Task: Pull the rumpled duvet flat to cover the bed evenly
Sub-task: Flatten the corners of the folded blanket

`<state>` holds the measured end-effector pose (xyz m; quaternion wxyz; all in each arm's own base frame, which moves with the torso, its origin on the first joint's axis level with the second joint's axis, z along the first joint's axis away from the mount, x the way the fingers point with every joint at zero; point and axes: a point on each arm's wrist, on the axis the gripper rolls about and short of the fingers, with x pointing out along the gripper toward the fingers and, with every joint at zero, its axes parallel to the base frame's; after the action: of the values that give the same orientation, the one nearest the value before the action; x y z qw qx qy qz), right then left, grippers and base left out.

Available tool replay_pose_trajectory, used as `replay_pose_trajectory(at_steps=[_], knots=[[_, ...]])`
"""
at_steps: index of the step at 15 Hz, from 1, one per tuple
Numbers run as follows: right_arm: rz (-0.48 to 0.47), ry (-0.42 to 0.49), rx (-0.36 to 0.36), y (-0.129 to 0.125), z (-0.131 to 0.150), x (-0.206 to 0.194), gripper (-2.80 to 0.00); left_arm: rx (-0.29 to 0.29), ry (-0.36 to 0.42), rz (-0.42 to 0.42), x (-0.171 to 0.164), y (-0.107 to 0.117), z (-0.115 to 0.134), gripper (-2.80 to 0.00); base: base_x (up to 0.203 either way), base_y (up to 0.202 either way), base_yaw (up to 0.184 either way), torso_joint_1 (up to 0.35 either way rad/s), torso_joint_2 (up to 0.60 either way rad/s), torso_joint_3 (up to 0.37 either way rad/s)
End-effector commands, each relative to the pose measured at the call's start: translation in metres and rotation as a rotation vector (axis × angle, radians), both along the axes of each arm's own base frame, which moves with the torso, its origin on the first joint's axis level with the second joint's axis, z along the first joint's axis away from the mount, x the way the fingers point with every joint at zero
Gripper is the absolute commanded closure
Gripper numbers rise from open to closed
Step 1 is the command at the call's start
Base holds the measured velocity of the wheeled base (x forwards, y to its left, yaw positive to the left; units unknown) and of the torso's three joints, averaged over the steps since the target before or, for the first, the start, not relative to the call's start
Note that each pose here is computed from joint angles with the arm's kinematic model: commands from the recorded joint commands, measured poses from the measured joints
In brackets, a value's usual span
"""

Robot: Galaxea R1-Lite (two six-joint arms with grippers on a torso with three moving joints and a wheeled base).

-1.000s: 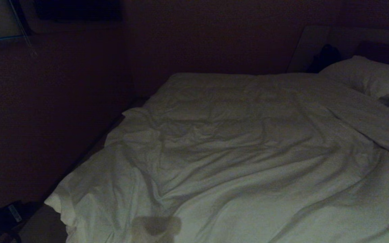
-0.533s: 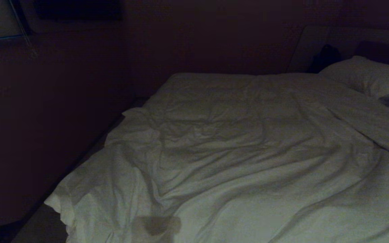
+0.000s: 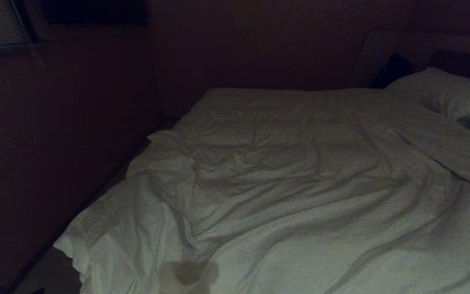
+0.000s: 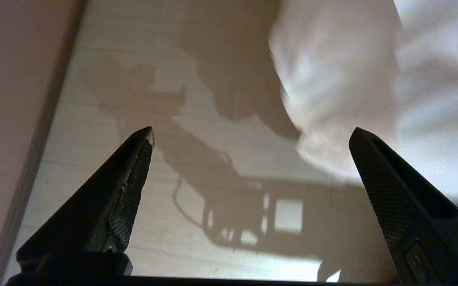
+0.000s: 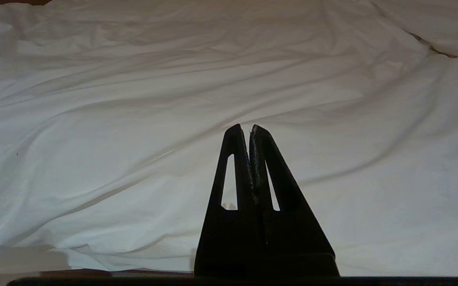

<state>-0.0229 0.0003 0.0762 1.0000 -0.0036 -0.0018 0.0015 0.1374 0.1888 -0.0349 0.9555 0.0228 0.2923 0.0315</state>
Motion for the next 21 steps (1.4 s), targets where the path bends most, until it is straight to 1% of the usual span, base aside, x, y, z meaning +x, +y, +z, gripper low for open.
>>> replay_pose_trajectory(at_steps=[1,3,6,7,9,12,13,14,19,21], knots=[[0.0,0.001,0.0,0.0,0.0,0.0,0.0,0.003,0.051,-0.07,-0.006,-0.009,-0.018,-2.8,0.0,0.0,0.0,0.0,0.0,0.0],[0.0,0.001,0.0,0.0,0.0,0.0,0.0,0.016,0.077,-0.146,-0.014,-0.019,-0.027,-2.8,0.0,0.0,0.0,0.0,0.0,0.0],[0.0,0.001,0.0,0.0,0.0,0.0,0.0,-0.013,0.103,-0.208,-0.023,-0.034,-0.032,-2.8,0.0,0.0,0.0,0.0,0.0,0.0],[-0.001,0.001,0.0,0.0,0.0,0.0,0.0,-0.013,0.111,-0.225,-0.024,-0.037,-0.035,-2.8,0.0,0.0,0.0,0.0,0.0,0.0],[0.0,0.001,0.0,0.0,0.0,0.0,0.0,-0.003,0.116,-0.242,-0.025,-0.039,-0.037,-2.8,0.0,0.0,0.0,0.0,0.0,0.0],[0.0,0.001,0.0,0.0,0.0,0.0,0.0,0.019,0.109,-0.243,-0.024,-0.038,-0.051,-2.8,0.0,0.0,0.0,0.0,0.0,0.0],[0.0,0.001,0.0,0.0,0.0,0.0,0.0,0.032,0.103,-0.242,-0.024,-0.037,-0.054,0.0,0.0,0.0,0.0,0.0,0.0,0.0],[0.0,0.001,0.0,0.0,0.0,0.0,0.0,0.043,0.098,-0.242,-0.023,-0.036,-0.055,0.0,0.0,0.0,0.0,0.0,0.0,0.0],[0.0,0.001,0.0,0.0,0.0,0.0,0.0,0.039,0.101,-0.253,-0.023,-0.037,-0.057,0.0,0.0,0.0,0.0,0.0,0.0,0.0],[0.0,0.001,0.0,0.0,0.0,0.0,0.0,0.038,0.101,-0.269,-0.021,-0.039,-0.058,0.0,0.0,0.0,0.0,0.0,0.0,0.0]])
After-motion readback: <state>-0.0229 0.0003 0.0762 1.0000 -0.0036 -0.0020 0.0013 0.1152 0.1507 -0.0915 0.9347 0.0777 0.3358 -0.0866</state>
